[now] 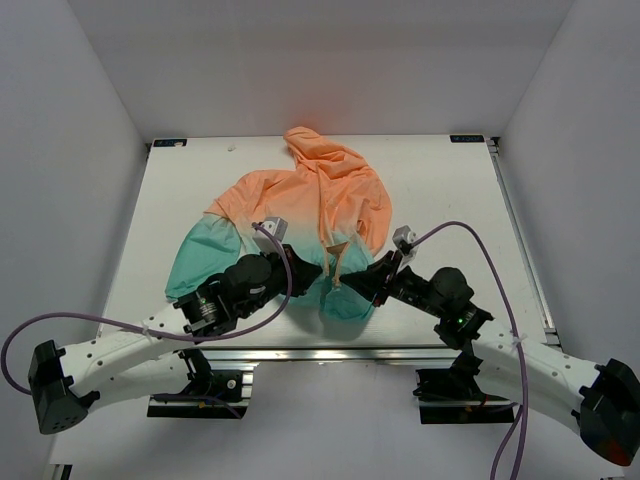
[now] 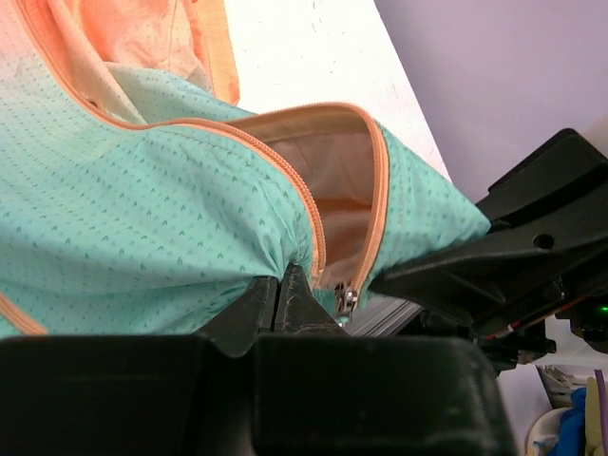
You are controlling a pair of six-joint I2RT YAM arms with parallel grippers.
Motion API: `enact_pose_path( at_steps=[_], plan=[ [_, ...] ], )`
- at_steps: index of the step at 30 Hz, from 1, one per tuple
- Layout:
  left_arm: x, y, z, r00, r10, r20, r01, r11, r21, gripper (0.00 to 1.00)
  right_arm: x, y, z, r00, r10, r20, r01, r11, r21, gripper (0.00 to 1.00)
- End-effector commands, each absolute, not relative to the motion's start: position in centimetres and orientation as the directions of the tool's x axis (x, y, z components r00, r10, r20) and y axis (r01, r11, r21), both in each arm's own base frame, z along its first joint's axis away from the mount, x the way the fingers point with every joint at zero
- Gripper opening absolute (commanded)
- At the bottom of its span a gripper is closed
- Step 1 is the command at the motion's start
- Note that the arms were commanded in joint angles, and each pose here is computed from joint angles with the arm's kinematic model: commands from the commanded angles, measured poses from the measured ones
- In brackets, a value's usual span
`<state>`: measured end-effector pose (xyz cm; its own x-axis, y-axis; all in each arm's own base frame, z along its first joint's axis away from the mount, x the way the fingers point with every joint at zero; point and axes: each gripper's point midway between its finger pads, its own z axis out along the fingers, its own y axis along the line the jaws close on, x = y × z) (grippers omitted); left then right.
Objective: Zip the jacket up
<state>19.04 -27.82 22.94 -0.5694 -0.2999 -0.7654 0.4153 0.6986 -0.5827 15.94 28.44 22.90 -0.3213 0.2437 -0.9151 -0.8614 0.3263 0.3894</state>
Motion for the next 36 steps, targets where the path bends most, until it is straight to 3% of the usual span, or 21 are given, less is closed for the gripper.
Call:
enact_pose_path(
  at_steps=[1,22,36],
  plan=[
    [19.4,-28.4,24.7,-0.542,-0.352,-0.763,0.428,0.666,-0.611,0.00,15.3,28.8,24.4,-0.282,0.273,-0.920,-0.894,0.273,0.355,0.00],
    [18.9,-28.8,24.7,-0.565,-0.353,-0.746,0.435,0.641,-0.633,0.00,16.1,28.4,25.2,-0.269,0.379,-0.885,-0.878,0.280,0.387,0.00],
    [18.9,-28.2,25.2,-0.560,-0.385,-0.733,0.418,0.633,-0.652,0.00,16.3,28.3,24.1,-0.280,0.357,-0.891,-0.868,0.303,0.394,0.00]
  ],
)
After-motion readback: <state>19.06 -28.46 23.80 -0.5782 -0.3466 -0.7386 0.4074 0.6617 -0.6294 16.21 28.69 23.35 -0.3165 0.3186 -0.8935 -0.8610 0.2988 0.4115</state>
